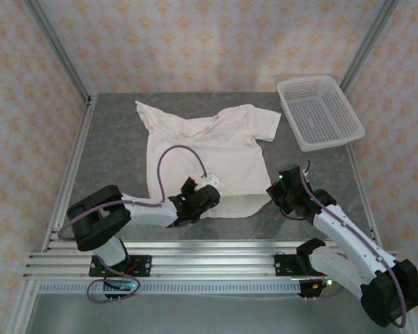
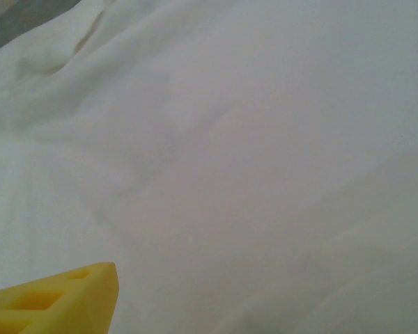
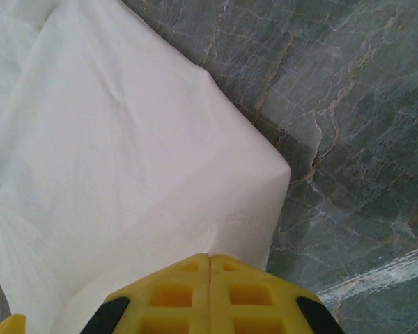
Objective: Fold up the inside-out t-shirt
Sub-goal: Turn the T-shirt inside out at the center of the table.
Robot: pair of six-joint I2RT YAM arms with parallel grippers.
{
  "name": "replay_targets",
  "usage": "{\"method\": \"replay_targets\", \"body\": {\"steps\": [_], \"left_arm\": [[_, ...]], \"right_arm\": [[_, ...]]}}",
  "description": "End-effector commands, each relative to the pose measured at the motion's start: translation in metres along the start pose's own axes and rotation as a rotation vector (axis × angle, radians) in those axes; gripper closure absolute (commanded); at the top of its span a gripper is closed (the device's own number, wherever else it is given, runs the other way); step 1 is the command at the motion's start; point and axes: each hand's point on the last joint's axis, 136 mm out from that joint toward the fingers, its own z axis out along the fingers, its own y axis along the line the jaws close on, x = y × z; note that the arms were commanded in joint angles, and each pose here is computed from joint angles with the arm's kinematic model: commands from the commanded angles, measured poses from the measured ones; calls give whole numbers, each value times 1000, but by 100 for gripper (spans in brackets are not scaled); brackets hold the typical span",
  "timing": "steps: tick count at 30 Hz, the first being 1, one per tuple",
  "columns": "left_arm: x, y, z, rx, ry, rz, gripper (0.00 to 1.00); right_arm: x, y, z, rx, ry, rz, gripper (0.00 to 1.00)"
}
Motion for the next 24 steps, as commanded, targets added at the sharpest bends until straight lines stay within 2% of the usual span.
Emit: {"method": "replay_targets", "body": {"steps": [1,5,6,8,10,11,12,14,18,21,24], "left_arm": [[15,28,-3,-96,30,-30,29],[28,26,1,-64,68,-62,28],[29,22,1,-38,70,-76,32],[24,15,0,8,52,-111,47],[16,6,-4,74,30,-134,81],[12,4,-6,91,24,-141,95],[7,4,-9,103,18,-150,100],[-1,9,-15,118,11,-181,100],[-23,17,-30,209,-19,-288,100],[-38,25,-41,253,-23,-343,100],[-50,35,-50,273,-27,-368,100]], "right_arm": [[-3,-3,-5,10,-14,5,100],[-3,-4,-3,14,-14,8,100],[-3,-4,-2,12,-12,10,100],[-2,-3,-2,6,-5,11,100],[-1,3,-3,-14,4,-8,100],[0,7,-5,-27,9,-27,100],[-1,12,-8,-44,11,-52,95],[-1,30,-17,-119,14,-124,84],[13,87,-47,-404,-34,-341,67],[42,114,-56,-552,-68,-532,66],[81,135,-48,-657,-81,-694,76]]}}
